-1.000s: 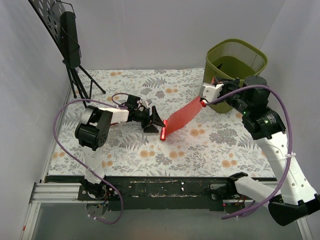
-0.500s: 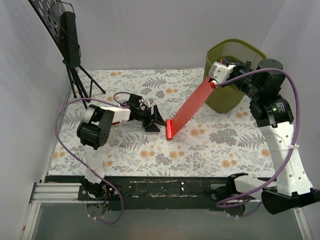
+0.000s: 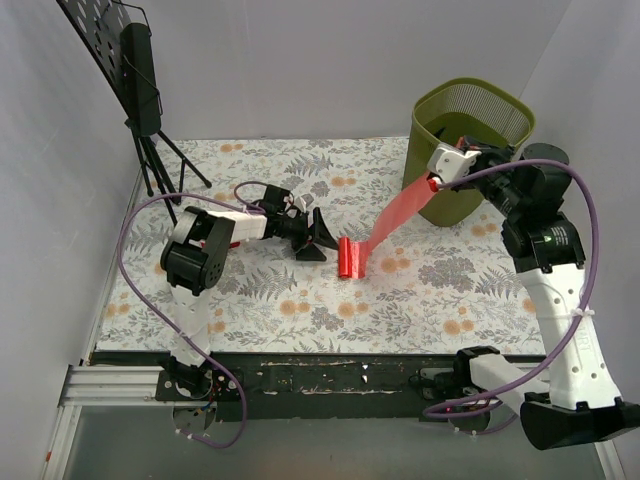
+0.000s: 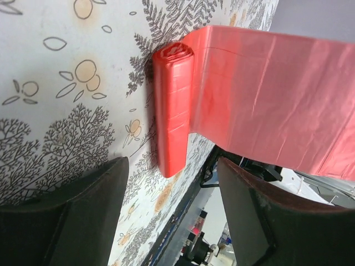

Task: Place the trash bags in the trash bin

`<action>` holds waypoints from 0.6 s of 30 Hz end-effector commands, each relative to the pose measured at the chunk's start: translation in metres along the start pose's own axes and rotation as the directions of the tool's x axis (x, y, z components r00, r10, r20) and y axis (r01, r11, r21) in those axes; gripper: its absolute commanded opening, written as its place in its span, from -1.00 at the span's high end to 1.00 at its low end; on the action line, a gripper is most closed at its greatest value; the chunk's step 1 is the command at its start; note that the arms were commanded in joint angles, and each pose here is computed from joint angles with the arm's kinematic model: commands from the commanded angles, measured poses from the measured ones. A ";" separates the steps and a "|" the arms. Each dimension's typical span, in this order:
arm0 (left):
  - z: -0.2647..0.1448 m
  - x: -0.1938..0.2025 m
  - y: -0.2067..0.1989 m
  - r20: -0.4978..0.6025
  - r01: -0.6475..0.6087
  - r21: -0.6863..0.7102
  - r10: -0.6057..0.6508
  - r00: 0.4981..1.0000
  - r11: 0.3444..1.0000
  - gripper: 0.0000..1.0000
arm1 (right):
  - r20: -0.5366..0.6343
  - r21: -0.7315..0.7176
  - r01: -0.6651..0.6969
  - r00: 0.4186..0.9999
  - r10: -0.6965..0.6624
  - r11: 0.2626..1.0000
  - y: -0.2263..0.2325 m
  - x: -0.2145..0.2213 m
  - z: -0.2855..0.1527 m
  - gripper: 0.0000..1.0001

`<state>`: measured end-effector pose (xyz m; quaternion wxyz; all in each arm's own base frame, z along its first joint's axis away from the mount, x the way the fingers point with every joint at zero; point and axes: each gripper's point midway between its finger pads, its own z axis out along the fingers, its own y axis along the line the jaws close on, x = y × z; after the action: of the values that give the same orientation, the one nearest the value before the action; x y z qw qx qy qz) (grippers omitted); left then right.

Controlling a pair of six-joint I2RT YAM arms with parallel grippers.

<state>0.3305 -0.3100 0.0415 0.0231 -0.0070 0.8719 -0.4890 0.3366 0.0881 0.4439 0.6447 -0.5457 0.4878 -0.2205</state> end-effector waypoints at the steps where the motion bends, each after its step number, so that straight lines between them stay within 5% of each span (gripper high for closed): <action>1: 0.024 0.014 0.099 0.036 0.060 -0.328 -0.051 0.998 0.943 -0.35 | -0.109 0.065 0.038 0.994 -0.031 0.997 -0.012 0.035 -0.026 0.97; 8: 0.040 0.018 0.106 0.012 0.000 -0.422 0.005 1.000 0.907 -0.35 | -0.219 0.060 0.037 0.975 -0.023 0.998 0.002 0.074 -0.045 0.97; 15: 0.040 0.017 0.135 -0.015 -0.131 -0.712 0.171 0.985 0.690 -0.35 | -0.251 0.060 0.015 0.968 0.001 0.998 0.023 0.091 -0.048 0.97; 18: 0.032 0.018 0.147 -0.026 -0.145 -0.769 0.196 0.980 0.622 -0.18 | -0.243 0.073 -0.002 0.970 0.020 0.997 0.026 0.091 -0.049 0.97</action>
<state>0.3487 -0.3706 0.0332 0.1219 0.0556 0.9165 -0.3769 0.3287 -0.0022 0.3680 0.5712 -0.5059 0.5813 -0.2826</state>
